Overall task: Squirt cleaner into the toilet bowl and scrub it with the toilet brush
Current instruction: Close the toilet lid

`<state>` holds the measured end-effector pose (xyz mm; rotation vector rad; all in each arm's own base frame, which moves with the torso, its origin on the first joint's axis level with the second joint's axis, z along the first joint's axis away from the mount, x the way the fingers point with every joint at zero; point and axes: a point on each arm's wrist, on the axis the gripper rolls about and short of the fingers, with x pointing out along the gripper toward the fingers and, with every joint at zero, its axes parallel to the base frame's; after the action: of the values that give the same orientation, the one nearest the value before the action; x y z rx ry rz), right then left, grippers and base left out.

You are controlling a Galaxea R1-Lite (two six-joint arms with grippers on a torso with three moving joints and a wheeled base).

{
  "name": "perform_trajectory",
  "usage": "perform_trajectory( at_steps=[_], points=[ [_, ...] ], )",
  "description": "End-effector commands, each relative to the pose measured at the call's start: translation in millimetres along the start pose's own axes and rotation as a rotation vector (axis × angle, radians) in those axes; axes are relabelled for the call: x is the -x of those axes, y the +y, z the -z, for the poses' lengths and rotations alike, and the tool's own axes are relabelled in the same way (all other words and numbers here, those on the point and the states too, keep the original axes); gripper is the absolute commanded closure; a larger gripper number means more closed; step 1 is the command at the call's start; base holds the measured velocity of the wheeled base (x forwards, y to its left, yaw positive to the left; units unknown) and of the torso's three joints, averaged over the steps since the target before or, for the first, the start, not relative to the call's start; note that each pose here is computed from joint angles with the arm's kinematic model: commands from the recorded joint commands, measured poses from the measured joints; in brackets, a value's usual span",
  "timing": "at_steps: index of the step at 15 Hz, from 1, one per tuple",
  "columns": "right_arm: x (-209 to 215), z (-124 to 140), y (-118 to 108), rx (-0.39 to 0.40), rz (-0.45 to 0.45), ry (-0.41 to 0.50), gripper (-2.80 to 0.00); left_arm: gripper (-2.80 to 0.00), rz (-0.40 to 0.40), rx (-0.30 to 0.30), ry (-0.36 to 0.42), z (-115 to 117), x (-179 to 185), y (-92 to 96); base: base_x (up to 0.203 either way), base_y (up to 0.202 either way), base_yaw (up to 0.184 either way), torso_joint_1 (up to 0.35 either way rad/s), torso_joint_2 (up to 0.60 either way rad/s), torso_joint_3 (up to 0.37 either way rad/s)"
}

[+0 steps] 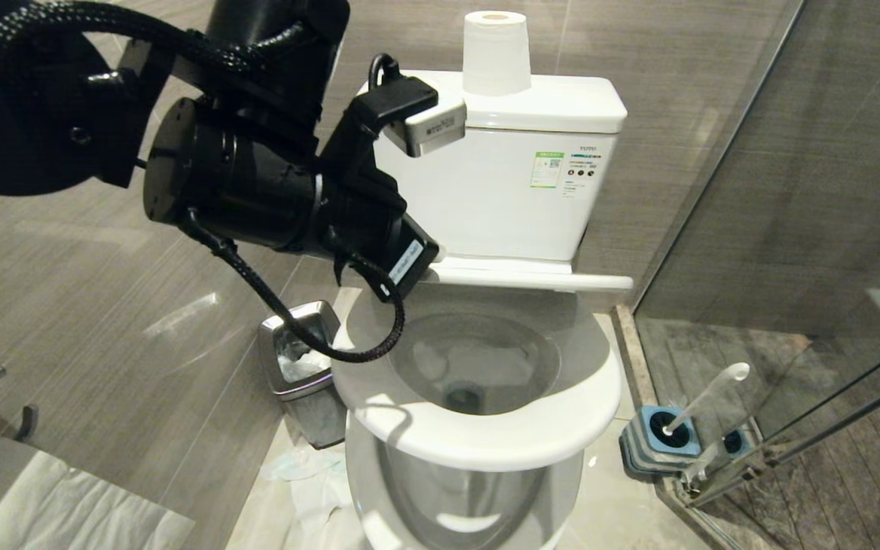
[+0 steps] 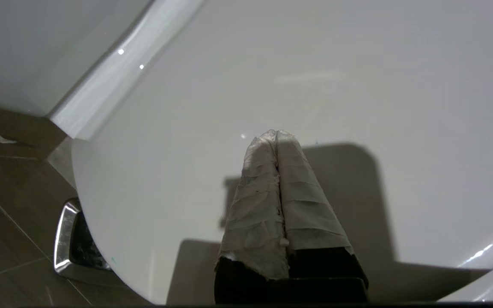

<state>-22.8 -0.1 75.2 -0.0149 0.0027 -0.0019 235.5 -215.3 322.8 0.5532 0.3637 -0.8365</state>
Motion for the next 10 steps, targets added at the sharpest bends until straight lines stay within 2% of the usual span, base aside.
perform_trajectory(
  at_steps=[1,5,10],
  points=[
    [0,0,0,0.000,0.000,0.000,0.00,0.00,0.014,-0.003,0.046,8,2,-4.4,0.000,0.000,0.000,0.000,0.00,0.000],
    [0,0,0,0.000,0.000,0.002,0.00,0.00,0.038,-0.011,0.154,21,10,-12.0,0.000,0.000,0.000,0.000,0.00,0.000],
    [0,0,0,0.000,0.000,0.000,0.00,0.00,0.101,-0.036,0.225,33,4,-28.3,0.000,0.000,0.000,0.000,0.00,0.000]
  ],
)
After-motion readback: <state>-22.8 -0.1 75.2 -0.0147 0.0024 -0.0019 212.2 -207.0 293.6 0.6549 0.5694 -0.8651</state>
